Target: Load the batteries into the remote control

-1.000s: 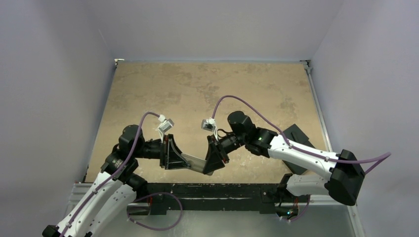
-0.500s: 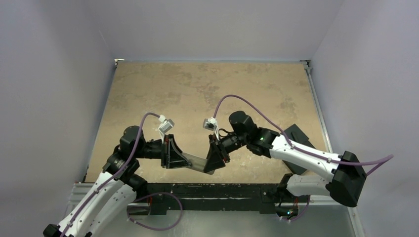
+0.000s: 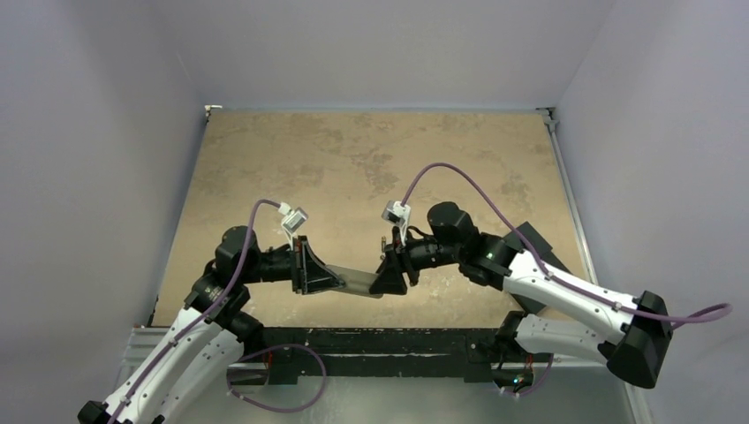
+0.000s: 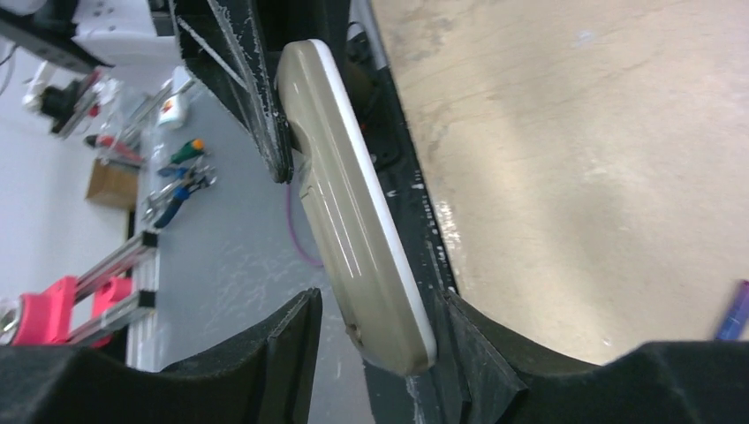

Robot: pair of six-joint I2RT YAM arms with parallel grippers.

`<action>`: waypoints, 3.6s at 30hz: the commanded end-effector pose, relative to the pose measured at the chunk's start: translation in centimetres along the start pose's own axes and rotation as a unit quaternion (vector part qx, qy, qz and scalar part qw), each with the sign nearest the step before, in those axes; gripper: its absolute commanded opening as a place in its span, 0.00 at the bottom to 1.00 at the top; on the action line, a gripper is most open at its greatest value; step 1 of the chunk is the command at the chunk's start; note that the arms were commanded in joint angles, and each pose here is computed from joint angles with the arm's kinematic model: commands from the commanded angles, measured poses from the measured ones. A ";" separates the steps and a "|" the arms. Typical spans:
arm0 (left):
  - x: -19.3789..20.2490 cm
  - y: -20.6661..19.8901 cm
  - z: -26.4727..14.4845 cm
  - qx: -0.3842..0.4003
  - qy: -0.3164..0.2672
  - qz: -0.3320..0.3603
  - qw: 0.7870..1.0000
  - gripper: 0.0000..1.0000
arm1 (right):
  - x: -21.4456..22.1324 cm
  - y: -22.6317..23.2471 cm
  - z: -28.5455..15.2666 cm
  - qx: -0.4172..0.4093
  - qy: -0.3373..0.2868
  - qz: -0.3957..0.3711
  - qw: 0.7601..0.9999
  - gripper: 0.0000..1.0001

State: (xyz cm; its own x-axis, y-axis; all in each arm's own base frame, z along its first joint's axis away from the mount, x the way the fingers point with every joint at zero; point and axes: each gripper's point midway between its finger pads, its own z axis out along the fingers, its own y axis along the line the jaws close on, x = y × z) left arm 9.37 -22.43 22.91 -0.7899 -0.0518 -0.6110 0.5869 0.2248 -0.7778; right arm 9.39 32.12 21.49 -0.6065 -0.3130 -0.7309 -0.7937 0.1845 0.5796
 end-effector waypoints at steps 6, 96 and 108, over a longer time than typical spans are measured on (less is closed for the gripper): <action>-0.7 3.0 0.2 -0.066 -0.040 -0.026 0.997 0.00 | -1.7 -1.7 -3.5 0.110 -0.096 0.016 0.989 0.58; -3.4 -0.9 0.4 0.068 -0.134 -0.090 0.985 0.00 | -4.4 -0.4 -3.9 0.040 -0.251 0.164 0.953 0.61; -3.7 -1.0 0.6 0.069 -0.136 -0.089 0.984 0.00 | -3.4 -1.7 -2.8 0.073 -0.225 0.167 0.957 0.62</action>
State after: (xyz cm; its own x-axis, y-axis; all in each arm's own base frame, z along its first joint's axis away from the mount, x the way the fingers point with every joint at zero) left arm 12.66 -22.94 22.49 -0.8533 -0.3416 -0.3939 0.3684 0.1395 -0.9191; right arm 12.27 30.13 24.54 -0.7740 0.2218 -0.5931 -0.5304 0.2844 0.7986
